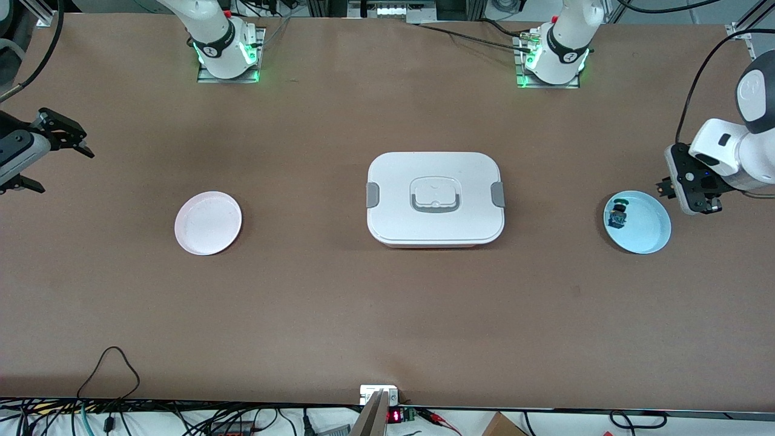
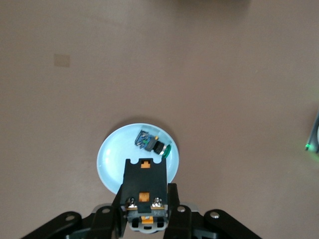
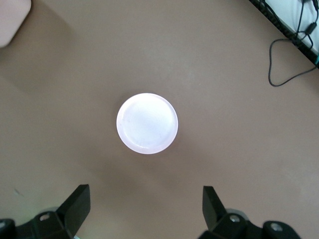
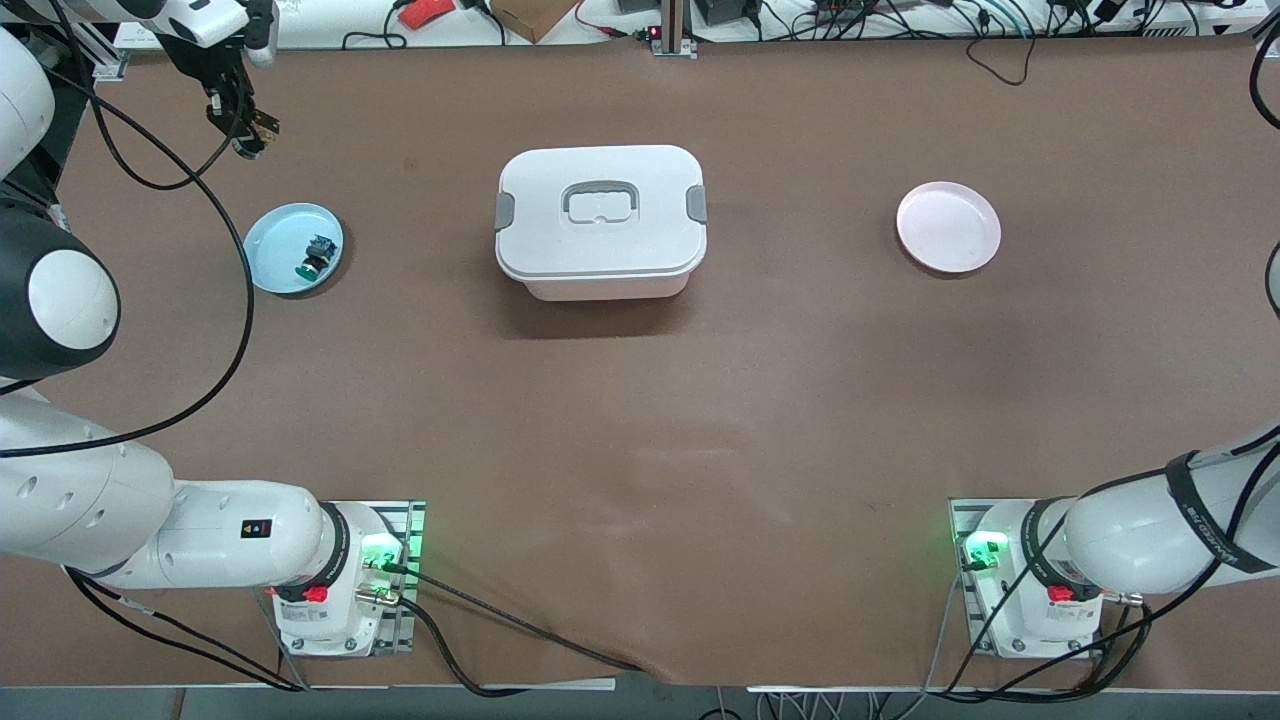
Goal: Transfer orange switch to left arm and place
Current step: 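Lower the switch with the left gripper onto the blue plate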
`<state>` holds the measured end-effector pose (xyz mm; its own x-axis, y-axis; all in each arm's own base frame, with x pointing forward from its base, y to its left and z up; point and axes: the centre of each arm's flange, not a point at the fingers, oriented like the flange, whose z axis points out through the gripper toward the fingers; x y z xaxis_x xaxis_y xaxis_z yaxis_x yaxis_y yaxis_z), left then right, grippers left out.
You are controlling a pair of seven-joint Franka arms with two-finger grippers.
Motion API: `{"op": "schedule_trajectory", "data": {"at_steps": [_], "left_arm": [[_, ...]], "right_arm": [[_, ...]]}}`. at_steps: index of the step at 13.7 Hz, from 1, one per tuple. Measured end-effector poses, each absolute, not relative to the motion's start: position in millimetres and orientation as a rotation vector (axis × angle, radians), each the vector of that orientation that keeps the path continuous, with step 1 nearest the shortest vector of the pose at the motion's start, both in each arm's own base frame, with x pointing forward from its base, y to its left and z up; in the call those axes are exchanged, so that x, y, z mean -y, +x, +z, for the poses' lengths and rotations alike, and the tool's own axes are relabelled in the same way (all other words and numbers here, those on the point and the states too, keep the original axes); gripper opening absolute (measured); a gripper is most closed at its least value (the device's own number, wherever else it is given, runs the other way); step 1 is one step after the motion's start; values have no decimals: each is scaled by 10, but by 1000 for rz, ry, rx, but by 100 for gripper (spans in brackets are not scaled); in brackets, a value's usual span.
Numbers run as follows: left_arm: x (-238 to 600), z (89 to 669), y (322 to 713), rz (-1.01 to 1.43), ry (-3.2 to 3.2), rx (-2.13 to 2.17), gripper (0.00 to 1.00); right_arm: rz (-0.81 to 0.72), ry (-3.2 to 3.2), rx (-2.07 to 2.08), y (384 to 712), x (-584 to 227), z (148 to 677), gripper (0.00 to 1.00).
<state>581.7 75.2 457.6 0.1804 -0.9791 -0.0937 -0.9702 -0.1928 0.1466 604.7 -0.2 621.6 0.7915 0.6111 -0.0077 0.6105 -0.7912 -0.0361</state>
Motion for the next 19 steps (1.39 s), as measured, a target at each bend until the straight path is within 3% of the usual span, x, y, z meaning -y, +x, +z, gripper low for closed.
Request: {"op": "schedule_trajectory", "data": {"at_steps": [7, 15, 19], "left_arm": [[-1319, 4143, 5778, -263, 2282, 2014, 34], [-1582, 3620, 5803, -272, 2221, 2045, 34], [-1805, 3379, 5772, -341, 2223, 2066, 34]], "right_arm": [[43, -3078, 282, 5776, -354, 6464, 100], [89, -3080, 180, 5664, -273, 6366, 100], [53, -3074, 163, 5656, -234, 5847, 100]]}}
